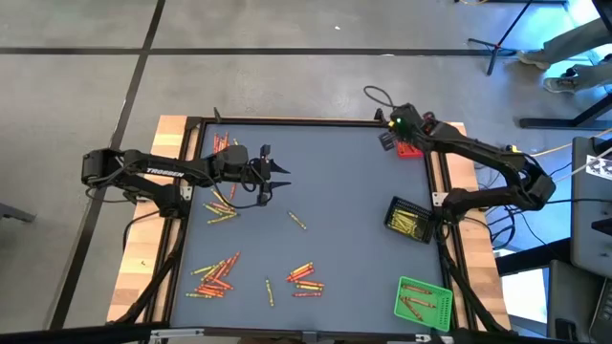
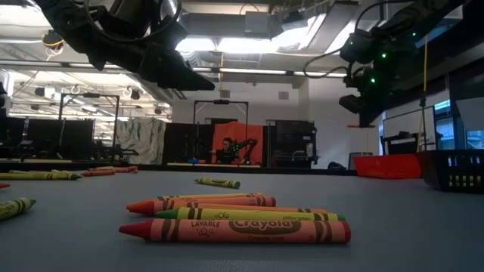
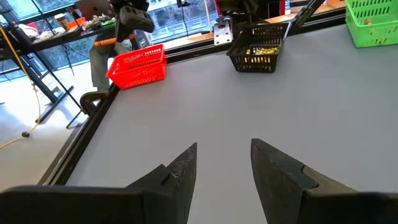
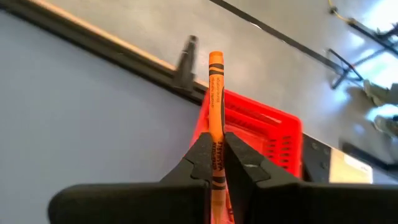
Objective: Sort crayons
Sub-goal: Put the orange crayon into the red basket, then put the green crayon into the black basket
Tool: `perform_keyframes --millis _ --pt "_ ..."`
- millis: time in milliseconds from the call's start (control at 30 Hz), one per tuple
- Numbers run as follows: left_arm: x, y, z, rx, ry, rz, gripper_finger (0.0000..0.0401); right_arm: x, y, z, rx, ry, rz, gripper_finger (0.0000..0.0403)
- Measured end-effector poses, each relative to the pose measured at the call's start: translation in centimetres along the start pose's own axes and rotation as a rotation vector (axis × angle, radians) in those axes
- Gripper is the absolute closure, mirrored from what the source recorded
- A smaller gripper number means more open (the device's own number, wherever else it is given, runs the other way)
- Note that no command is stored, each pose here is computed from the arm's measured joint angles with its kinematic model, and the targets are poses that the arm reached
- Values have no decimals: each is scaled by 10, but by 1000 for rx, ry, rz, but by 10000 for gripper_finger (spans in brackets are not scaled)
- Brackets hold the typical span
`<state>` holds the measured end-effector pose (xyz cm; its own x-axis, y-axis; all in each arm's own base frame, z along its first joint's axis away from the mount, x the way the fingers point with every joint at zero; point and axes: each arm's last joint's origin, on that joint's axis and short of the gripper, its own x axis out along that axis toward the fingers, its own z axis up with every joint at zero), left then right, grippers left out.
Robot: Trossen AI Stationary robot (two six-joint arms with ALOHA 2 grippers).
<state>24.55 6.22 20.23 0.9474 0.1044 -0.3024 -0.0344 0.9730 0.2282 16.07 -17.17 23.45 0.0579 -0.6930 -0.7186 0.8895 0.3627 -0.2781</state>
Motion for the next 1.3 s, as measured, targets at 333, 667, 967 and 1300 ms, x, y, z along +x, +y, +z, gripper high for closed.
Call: perform_keyframes --millis 333,667,967,1300 --pt "0 0 0 -1 1 1 266 17 -5 -2 33 70 -50 381" --pt "0 0 0 -1 1 1 266 56 9 -16 -48 223 -181 381" --pt "0 0 0 -27 4 1 266 63 12 -23 -111 289 -175 321" --pt "0 0 -1 -28 14 -6 266 39 26 -21 -167 249 -121 211"
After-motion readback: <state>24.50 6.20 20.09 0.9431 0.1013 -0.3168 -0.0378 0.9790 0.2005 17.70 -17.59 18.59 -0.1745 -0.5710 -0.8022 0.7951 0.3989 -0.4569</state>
